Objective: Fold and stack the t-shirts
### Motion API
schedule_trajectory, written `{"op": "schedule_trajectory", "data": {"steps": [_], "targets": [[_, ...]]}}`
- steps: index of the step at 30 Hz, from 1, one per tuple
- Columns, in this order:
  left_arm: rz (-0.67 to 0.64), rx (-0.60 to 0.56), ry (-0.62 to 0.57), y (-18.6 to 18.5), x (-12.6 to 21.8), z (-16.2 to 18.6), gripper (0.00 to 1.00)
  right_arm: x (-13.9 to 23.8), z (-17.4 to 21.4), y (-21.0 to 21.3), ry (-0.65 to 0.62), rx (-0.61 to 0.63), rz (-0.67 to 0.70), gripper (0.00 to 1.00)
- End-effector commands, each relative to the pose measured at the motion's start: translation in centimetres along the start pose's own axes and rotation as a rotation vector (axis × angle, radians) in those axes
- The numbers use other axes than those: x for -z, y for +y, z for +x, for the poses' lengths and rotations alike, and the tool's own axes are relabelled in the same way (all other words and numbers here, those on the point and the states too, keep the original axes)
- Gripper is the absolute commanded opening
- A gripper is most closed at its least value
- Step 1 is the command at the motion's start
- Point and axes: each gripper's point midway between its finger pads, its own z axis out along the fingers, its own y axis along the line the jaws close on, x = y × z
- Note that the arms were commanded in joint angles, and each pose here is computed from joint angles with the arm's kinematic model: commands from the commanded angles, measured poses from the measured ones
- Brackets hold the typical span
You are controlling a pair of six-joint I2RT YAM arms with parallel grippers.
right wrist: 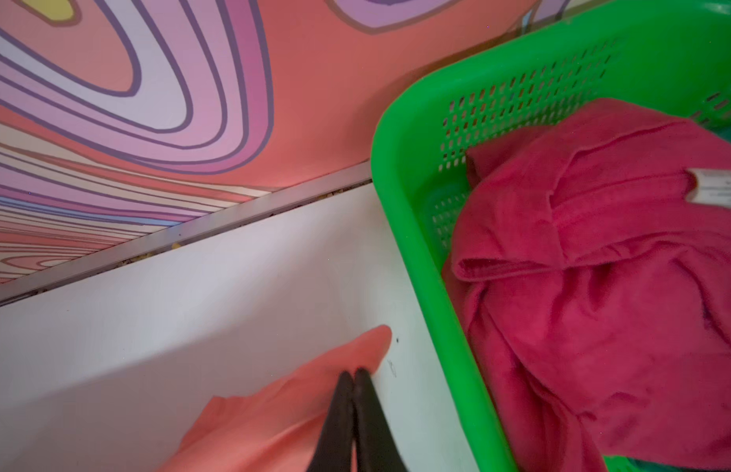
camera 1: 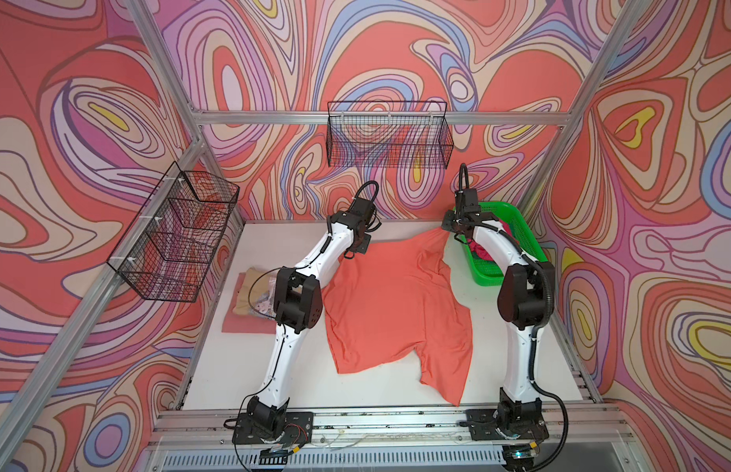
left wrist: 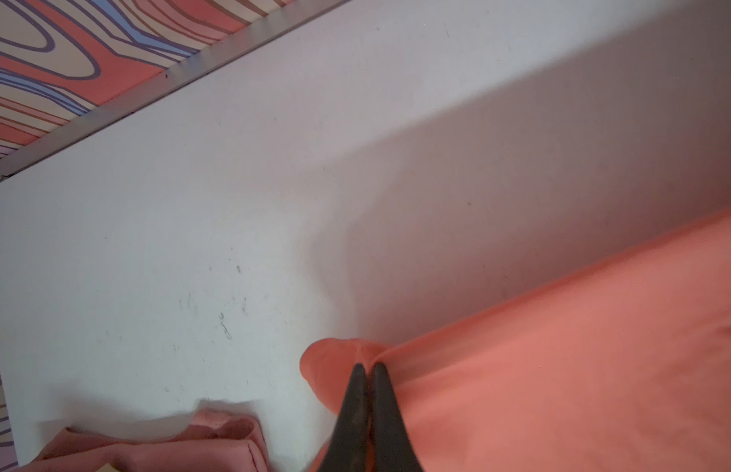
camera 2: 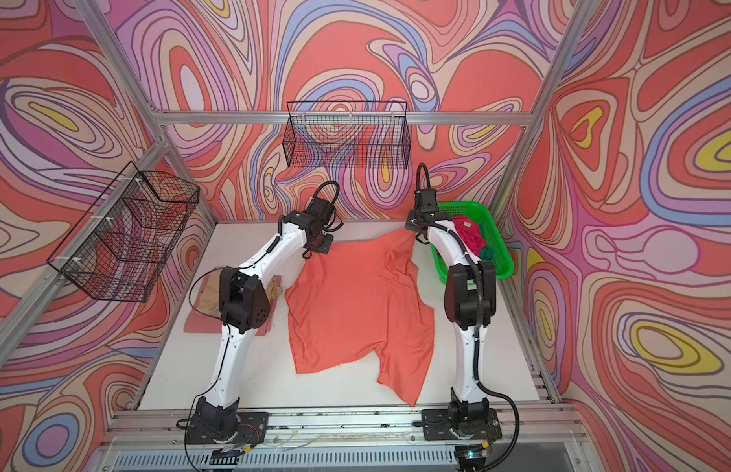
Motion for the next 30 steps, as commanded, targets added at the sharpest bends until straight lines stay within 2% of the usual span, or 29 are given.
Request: {"op": "schedule_trajectory", "data": {"steps": [1, 5, 8, 11, 12, 16, 17, 18, 22, 24, 26, 30], "targets": [[-0.031, 0.012, 0.018, 2.1, -1.3, -0.3, 0.13, -2.2, -0.1, -0.1, 0.001, 0.009, 0.02, 0.0], [-0.002, 0.037, -0.009, 2.4, -2.4, -1.5, 0.33, -4.5, 0.3, 0.6, 0.026, 0.009, 0.006, 0.0], [0.008, 0.052, -0.036, 2.6, -2.3, -2.4, 0.61, -5.4, 0.1, 1.1, 0.036, 0.01, -0.008, 0.0], [0.036, 0.089, -0.081, 2.9, -0.3, -3.7, 0.8, -4.7, -1.1, 1.7, 0.015, 0.007, -0.028, 0.19], [0.046, 0.105, -0.105, 3.1, 0.9, -4.3, 0.85, -4.2, -1.7, 1.8, 0.003, 0.003, -0.032, 0.28], [0.088, 0.188, -0.192, 4.0, 6.8, -6.2, 0.91, -0.8, -4.5, 2.0, -0.058, -0.006, -0.033, 0.63], [0.111, 0.219, -0.208, 4.0, 8.3, -6.5, 0.92, 0.2, -5.1, 2.1, -0.067, -0.009, -0.04, 0.79], [0.135, 0.249, -0.215, 4.0, 9.5, -6.4, 0.92, 1.1, -5.5, 2.1, -0.071, -0.018, -0.037, 0.86], [0.209, 0.334, -0.191, 3.3, 11.8, -4.1, 0.93, 5.1, -4.7, 1.4, -0.041, -0.068, -0.003, 0.89], [0.227, 0.382, -0.146, 2.9, 12.1, -1.7, 0.93, 7.4, -2.5, 1.5, -0.021, -0.108, -0.028, 0.9], [0.278, 0.407, -0.108, 1.9, 12.3, 0.6, 0.93, 9.1, 1.2, 1.3, 0.022, -0.144, -0.047, 0.9], [0.29, 0.411, -0.027, -0.2, 12.2, 5.9, 0.93, 12.3, 9.7, -0.1, 0.14, -0.249, -0.077, 0.86]]}}
